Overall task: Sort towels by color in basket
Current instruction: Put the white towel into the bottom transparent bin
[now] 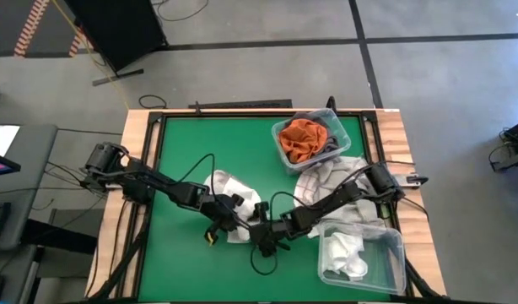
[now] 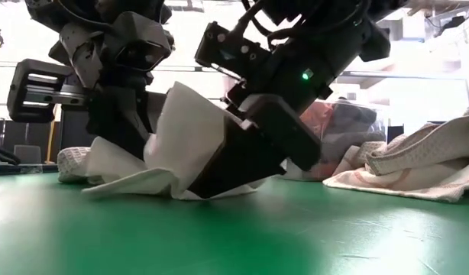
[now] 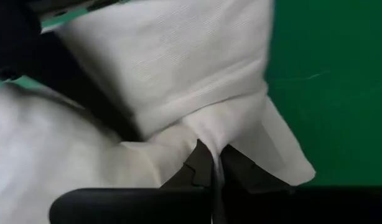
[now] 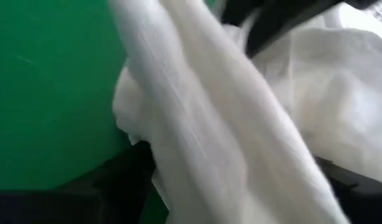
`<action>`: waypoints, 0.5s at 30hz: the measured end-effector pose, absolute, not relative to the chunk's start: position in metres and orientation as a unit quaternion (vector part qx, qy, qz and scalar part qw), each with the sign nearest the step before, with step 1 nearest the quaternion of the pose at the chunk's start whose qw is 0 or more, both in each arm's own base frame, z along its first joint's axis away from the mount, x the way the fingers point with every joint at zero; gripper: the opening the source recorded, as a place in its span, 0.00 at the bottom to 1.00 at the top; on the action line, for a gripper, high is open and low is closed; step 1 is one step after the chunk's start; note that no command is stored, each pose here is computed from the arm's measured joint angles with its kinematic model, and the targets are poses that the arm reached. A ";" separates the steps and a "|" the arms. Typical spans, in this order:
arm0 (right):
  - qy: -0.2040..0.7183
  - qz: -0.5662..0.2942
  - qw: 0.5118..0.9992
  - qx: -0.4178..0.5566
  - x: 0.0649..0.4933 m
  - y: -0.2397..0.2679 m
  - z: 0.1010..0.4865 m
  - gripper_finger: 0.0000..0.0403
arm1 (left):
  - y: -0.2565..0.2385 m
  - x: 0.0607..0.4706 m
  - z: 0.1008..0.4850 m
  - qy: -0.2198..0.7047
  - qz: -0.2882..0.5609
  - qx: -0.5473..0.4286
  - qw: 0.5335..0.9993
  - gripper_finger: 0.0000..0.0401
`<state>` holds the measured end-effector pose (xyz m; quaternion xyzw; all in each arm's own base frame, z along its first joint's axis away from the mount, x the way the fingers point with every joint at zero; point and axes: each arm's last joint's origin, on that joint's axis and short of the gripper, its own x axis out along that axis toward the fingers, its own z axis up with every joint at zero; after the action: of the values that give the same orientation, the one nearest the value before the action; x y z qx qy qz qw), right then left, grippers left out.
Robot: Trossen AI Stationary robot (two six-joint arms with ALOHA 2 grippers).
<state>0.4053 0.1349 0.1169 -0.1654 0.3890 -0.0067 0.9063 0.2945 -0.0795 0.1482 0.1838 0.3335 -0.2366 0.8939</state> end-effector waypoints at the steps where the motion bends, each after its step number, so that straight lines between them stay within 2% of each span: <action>1: 0.392 -0.013 0.905 -0.162 0.405 0.133 0.116 0.85 | -0.080 0.294 0.148 0.333 -0.236 0.184 0.894 0.01; 5: 0.405 -0.020 0.899 -0.163 0.404 0.130 0.115 0.67 | -0.079 0.294 0.148 0.334 -0.234 0.182 0.894 0.01; 8: 0.409 -0.027 0.900 -0.151 0.403 0.130 0.114 0.49 | -0.079 0.294 0.147 0.342 -0.232 0.174 0.894 0.02; 13: 0.409 -0.025 0.899 -0.153 0.401 0.133 0.115 0.14 | -0.080 0.289 0.150 0.355 -0.227 0.175 0.890 0.15; 14: 0.408 -0.024 0.899 -0.156 0.401 0.134 0.116 0.08 | -0.081 0.287 0.152 0.358 -0.225 0.175 0.889 0.19; 15: 0.406 -0.020 0.899 -0.163 0.400 0.136 0.118 0.07 | -0.081 0.285 0.154 0.362 -0.222 0.177 0.888 0.23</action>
<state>0.3998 0.1362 0.1177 -0.1627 0.4063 -0.0197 0.8989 0.2854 -0.0810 0.1539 0.1767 0.3620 -0.2216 0.8880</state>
